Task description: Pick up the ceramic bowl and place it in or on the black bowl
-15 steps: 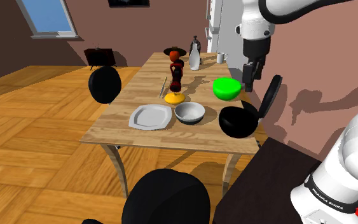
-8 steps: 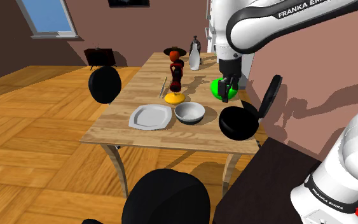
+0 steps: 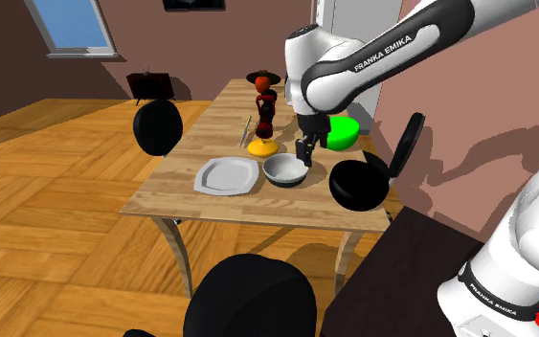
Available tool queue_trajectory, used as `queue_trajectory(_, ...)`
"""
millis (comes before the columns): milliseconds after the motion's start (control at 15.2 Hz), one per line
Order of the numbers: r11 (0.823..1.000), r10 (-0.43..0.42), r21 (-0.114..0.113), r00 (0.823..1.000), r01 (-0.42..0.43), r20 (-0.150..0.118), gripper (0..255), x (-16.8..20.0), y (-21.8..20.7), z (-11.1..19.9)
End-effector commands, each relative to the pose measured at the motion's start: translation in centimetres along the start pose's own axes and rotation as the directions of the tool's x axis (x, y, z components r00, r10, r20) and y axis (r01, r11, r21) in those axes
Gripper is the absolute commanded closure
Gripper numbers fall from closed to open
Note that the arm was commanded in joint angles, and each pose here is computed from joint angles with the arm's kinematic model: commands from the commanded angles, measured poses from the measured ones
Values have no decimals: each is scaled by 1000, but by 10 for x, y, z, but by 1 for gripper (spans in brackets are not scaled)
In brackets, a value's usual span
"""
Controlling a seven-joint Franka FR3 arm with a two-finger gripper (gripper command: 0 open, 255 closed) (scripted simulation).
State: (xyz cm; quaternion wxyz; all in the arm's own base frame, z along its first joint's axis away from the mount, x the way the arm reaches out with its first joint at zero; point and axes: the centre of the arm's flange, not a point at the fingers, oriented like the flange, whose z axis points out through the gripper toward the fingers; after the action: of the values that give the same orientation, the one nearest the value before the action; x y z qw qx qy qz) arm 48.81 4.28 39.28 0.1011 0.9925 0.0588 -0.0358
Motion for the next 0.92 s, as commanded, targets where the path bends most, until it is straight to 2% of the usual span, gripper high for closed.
queue_trajectory(0,1000,2,-10,1000,-2,-8,0,17,-6,17)
queue_trajectory(858,997,13,-77,999,-17,-53,0,153,-39,110)
